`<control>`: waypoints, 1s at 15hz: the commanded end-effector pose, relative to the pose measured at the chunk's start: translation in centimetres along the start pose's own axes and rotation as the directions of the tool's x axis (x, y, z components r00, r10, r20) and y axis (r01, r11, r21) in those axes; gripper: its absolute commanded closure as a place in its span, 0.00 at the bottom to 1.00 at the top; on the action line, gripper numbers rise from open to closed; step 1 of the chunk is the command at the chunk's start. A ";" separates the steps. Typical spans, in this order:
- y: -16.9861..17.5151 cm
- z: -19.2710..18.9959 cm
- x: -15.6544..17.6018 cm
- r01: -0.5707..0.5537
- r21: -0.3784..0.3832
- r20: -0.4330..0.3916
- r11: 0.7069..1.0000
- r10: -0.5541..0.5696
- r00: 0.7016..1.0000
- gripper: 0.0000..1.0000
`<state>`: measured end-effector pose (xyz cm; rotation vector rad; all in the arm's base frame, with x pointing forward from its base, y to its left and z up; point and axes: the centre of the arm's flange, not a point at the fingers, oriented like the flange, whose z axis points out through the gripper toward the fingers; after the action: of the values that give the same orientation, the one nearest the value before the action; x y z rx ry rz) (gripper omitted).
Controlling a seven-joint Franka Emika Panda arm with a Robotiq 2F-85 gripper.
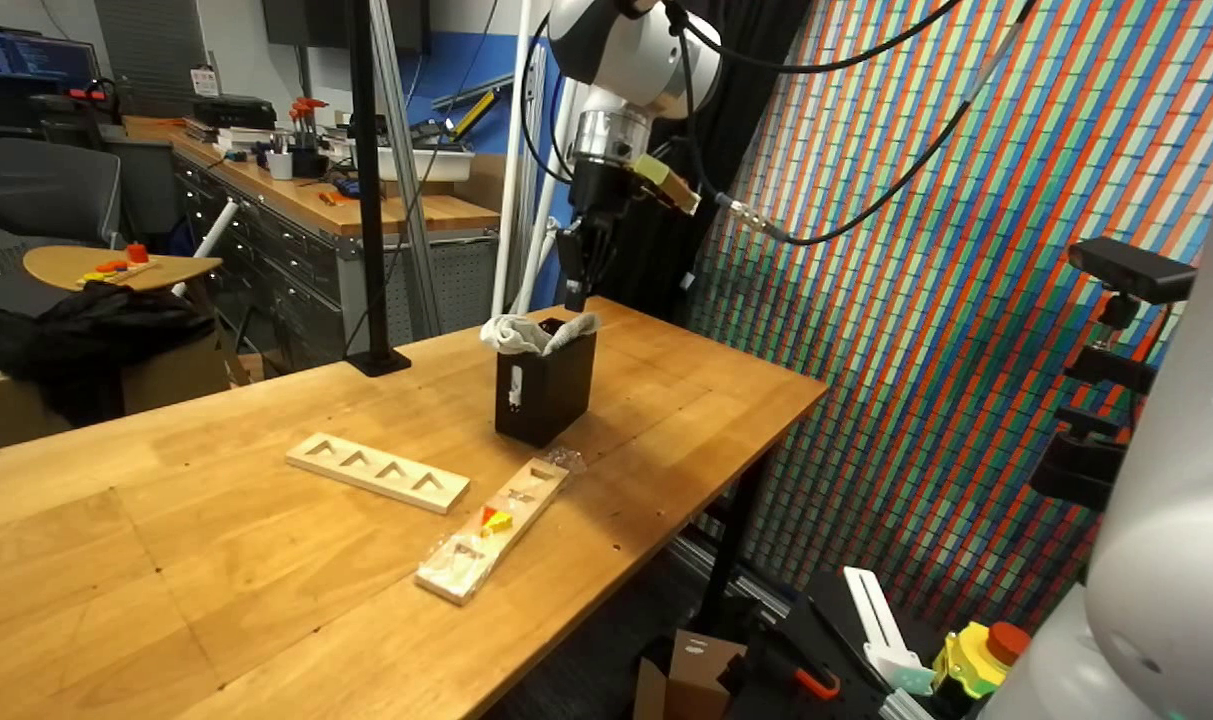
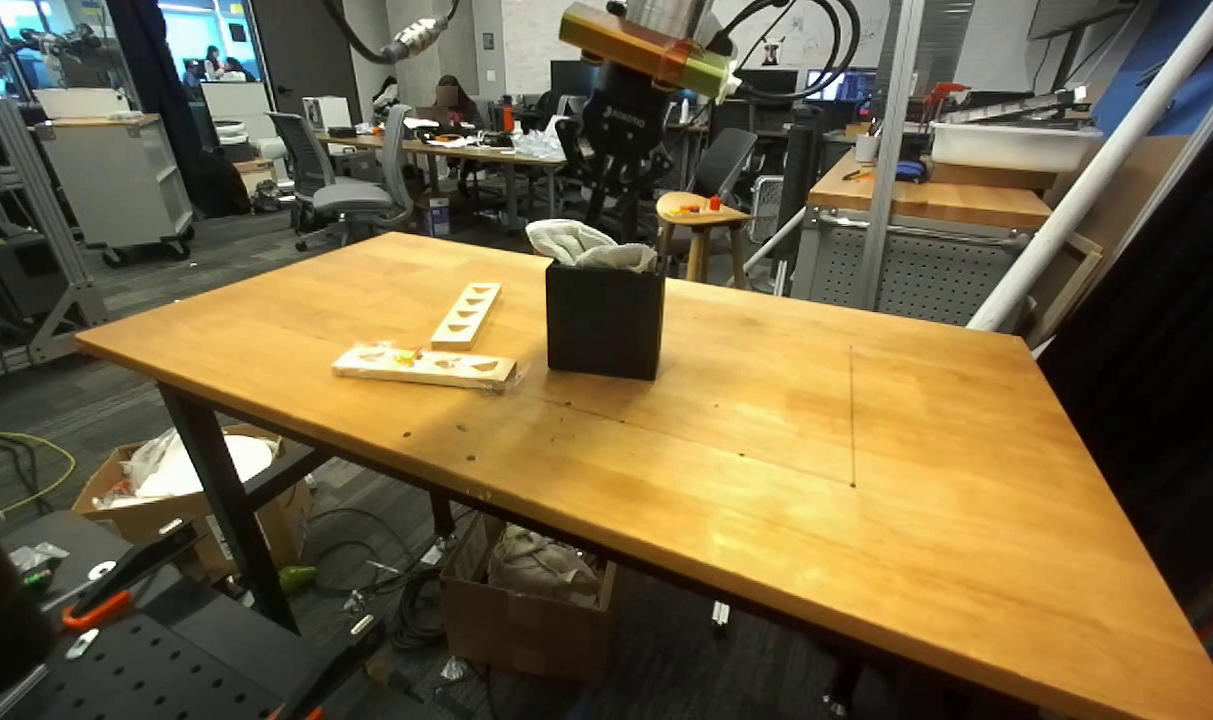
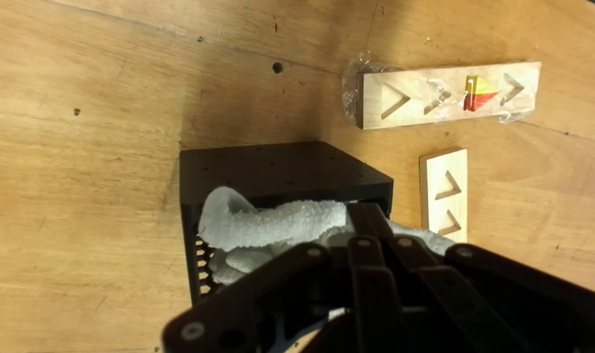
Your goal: Put the white towel inside the black holder on the table
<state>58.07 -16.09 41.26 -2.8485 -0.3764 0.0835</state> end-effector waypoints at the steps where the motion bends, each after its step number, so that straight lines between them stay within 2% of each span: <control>1: -0.3 0.5 -0.7 -0.001 -0.005 0.018 1.000 0.001 1.000 1.00; 6: 0.8 1.3 -0.2 -0.001 0.007 0.037 1.000 0.001 0.999 1.00; 15: 3.3 2.1 3.2 0.024 0.009 0.076 1.000 -0.024 0.997 1.00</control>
<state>59.46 -16.92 37.64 -2.8338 -0.3808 0.1681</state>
